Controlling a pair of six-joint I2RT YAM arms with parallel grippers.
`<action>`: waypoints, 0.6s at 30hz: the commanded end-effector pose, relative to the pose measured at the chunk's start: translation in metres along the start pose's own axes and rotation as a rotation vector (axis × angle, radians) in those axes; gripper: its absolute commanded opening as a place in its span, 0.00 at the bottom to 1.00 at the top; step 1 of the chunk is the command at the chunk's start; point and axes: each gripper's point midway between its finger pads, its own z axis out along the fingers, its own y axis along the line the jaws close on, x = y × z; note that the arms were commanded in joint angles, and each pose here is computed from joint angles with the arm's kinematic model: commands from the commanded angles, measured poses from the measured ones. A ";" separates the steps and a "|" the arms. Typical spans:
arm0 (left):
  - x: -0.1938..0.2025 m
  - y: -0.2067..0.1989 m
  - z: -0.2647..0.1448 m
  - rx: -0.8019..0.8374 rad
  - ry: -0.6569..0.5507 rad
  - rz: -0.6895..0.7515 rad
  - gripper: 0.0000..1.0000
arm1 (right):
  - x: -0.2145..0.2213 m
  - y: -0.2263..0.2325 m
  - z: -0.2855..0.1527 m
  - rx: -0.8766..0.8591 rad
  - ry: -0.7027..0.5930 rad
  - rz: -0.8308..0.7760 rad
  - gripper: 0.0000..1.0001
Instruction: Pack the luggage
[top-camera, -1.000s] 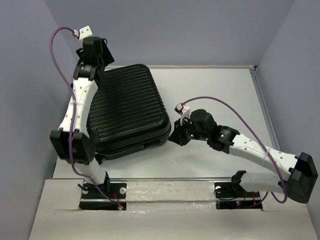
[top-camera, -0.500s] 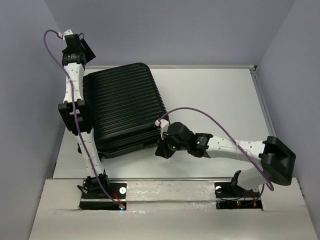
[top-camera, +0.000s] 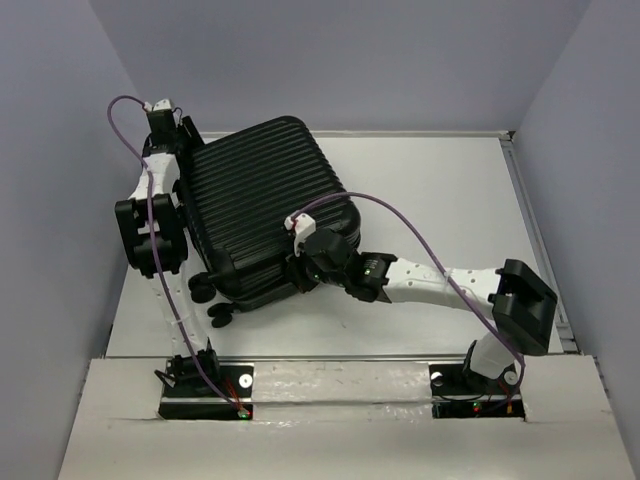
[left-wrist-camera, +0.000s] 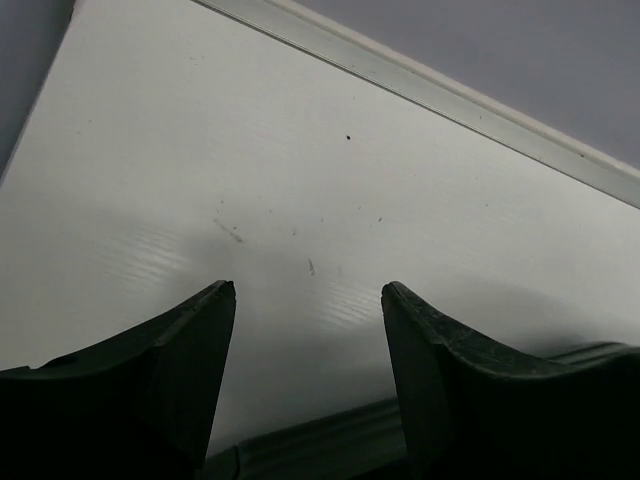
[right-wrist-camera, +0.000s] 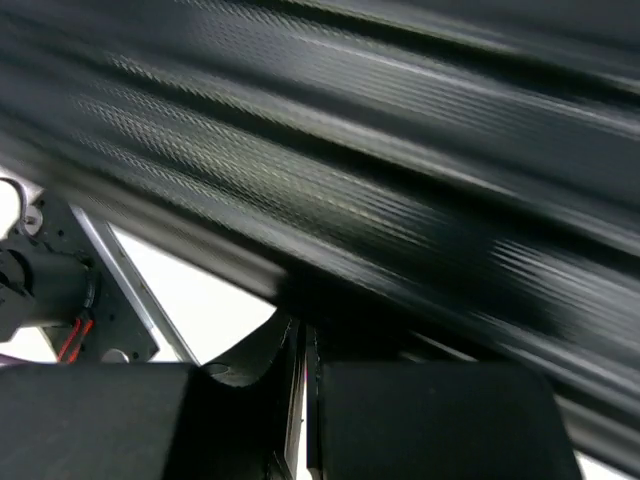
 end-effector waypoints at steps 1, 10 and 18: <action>0.105 -0.052 -0.043 0.139 0.255 0.018 0.71 | -0.081 -0.070 0.005 0.252 -0.244 0.036 0.07; 0.185 -0.088 -0.143 0.228 0.316 0.069 0.70 | -0.098 -0.206 -0.039 0.348 -0.248 0.211 0.09; 0.265 -0.139 -0.243 0.398 0.359 0.099 0.70 | -0.124 -0.242 -0.042 0.212 -0.202 0.159 0.25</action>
